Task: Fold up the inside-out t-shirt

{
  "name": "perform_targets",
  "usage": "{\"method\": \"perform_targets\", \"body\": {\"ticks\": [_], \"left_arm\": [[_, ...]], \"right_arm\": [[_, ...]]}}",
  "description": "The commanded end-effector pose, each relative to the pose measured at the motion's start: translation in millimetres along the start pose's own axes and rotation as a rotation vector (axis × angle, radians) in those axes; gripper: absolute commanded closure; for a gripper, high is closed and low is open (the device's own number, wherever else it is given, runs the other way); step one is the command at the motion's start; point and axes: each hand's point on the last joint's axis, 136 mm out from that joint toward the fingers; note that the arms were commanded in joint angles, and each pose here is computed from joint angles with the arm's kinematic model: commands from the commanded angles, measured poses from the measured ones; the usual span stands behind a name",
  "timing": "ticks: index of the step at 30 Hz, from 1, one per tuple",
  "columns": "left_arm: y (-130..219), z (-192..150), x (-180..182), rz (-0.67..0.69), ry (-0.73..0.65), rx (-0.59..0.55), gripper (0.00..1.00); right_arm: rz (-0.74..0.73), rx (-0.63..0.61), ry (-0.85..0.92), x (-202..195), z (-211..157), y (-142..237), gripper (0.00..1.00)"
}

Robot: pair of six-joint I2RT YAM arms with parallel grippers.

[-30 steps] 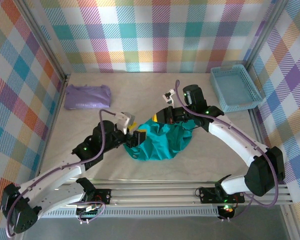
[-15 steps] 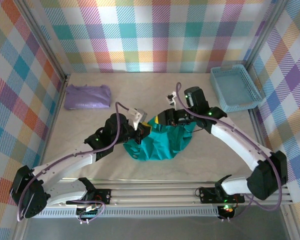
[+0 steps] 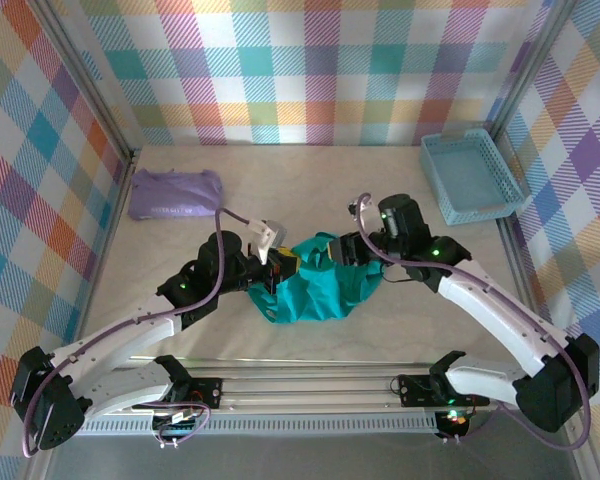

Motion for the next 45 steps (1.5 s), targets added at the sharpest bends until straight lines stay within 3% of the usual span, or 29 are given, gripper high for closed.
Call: {"method": "perform_targets", "body": {"ticks": [1, 8, 18, 27, 29, 35, 45], "left_arm": [[3, 6, -2, -0.011, 0.009, -0.018, 1.00], [3, 4, 3, 0.016, 0.014, -0.006, 1.00], [1, 6, 4, 0.016, 0.028, -0.011, 1.00], [0, 4, 3, 0.011, 0.030, -0.002, 1.00], [0, 4, 3, 0.011, 0.030, -0.001, 1.00], [2, 4, 5, 0.026, 0.025, -0.003, 1.00], [-4, -8, 10, 0.037, 0.025, 0.029, 1.00]], "right_arm": [[-0.055, -0.030, 0.034, -4, 6, -4, 0.47], [-0.034, -0.020, 0.054, 3, 5, -12, 0.47], [-0.026, -0.106, 0.153, -4, -7, -8, 0.44], [0.066, -0.118, 0.127, 12, 7, -23, 0.45], [0.041, -0.119, 0.117, 9, 10, -25, 0.48], [-0.144, -0.154, 0.090, -20, 17, -12, 0.70], [-0.114, -0.124, -0.001, -13, 16, -4, 0.86]]}}
Point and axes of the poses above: each hand's point on the last joint's axis, 136 mm out from that joint toward the fingers, its own y axis back along the fingers, its own x axis along the line the jaws close on, z = x × y, and after that the axes turned 6 degrees about -y, right-handed
